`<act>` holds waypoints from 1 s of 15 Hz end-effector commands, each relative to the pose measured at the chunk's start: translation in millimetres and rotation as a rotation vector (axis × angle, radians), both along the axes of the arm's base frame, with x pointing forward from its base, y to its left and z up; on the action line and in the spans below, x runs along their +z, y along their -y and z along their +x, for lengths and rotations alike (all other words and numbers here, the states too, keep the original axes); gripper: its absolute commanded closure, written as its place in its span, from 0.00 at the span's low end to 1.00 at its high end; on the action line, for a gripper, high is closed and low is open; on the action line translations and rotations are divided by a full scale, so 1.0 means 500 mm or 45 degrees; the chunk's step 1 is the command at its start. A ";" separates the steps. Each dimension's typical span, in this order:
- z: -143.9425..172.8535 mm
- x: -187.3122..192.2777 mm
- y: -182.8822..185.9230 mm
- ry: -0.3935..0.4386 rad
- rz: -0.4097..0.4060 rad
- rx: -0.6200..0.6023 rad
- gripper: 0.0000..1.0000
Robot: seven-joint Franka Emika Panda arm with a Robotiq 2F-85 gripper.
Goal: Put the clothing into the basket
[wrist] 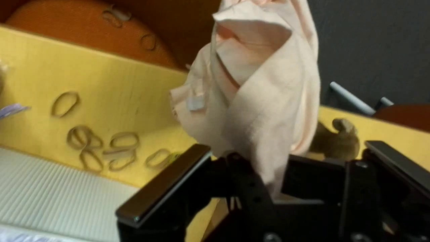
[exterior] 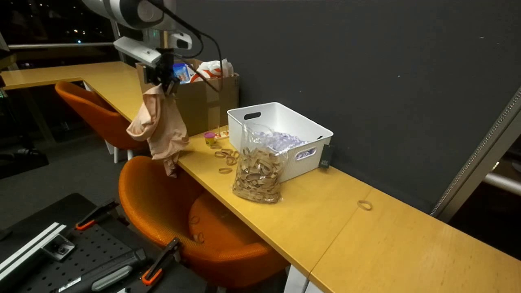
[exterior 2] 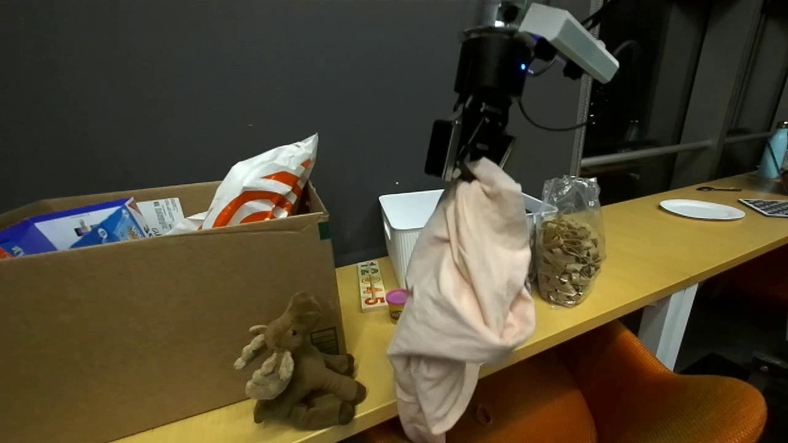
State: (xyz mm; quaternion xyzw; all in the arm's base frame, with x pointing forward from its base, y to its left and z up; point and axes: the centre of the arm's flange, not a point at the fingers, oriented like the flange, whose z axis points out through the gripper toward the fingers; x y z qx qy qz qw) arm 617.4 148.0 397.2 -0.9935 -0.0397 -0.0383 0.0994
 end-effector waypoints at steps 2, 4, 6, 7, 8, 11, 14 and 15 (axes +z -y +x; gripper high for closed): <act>0.138 0.153 0.152 0.189 -0.123 -0.131 1.00; 0.186 0.225 0.229 0.296 -0.188 -0.202 1.00; 0.249 0.272 0.292 0.373 -0.293 -0.212 1.00; 0.281 0.275 0.322 0.407 -0.349 -0.214 1.00; 0.307 0.264 0.349 0.448 -0.424 -0.214 1.00; 0.359 0.183 0.441 0.441 -0.575 -0.246 1.00; 0.409 0.084 0.543 0.428 -0.717 -0.282 1.00; 0.425 0.059 0.581 0.441 -0.773 -0.293 1.00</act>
